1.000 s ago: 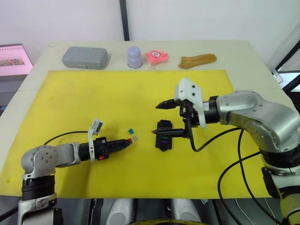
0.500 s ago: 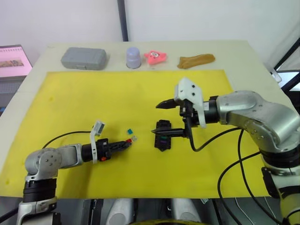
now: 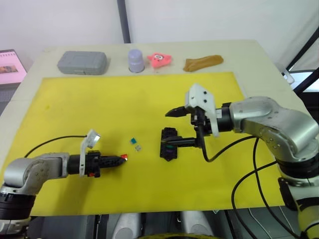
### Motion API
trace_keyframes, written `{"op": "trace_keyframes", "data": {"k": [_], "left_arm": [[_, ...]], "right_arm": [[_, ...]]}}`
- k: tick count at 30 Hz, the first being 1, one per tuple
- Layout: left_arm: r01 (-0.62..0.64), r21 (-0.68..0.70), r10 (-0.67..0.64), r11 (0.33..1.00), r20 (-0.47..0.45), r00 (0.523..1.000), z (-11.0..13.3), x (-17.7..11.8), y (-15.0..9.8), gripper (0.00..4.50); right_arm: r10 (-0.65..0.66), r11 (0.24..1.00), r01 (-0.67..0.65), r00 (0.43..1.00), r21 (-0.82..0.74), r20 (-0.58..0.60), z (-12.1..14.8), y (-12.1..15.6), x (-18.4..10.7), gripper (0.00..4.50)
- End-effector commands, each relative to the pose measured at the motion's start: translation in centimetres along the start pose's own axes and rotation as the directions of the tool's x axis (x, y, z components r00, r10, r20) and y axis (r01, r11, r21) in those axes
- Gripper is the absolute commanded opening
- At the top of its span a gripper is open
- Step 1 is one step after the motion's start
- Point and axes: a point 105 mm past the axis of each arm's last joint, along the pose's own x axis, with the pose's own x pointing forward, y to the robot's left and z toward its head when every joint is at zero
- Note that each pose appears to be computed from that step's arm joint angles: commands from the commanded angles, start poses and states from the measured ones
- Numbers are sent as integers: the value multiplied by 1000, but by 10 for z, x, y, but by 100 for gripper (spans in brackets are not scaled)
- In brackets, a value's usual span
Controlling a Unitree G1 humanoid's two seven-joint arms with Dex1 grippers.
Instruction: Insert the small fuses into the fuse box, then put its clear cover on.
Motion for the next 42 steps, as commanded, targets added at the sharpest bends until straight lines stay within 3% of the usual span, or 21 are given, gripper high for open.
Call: {"op": "trace_keyframes", "data": {"k": [1, 7, 12, 16, 18, 23, 42], "left_arm": [[96, 228, -92, 969, -27, 995, 25, 3, -20, 3], [266, 505, -245, 821, -109, 963, 67, 25, -59, 3], [354, 628, -317, 693, -176, 932, 97, 35, -79, 3], [388, 672, -344, 631, -207, 916, 109, 42, -85, 3], [402, 684, -355, 608, -219, 909, 112, 45, -87, 0], [411, 702, -362, 582, -230, 903, 115, 50, -87, 0], [411, 723, -386, 555, -215, 897, 122, 58, -93, 0]], "right_arm": [[47, 999, -47, 999, 2, 7, 7, 9, 0, 450], [86, 994, -87, 996, 71, 21, 12, 9, -5, 450], [88, 991, -94, 994, 93, 58, 26, 4, -14, 450], [79, 989, -88, 994, 116, 77, 34, 1, -19, 450], [78, 988, -89, 993, 130, 84, 36, 0, -21, 396], [71, 984, -83, 994, 156, 83, 38, 0, -23, 181], [62, 980, -70, 997, 184, 52, 31, 1, -11, 181]]}}
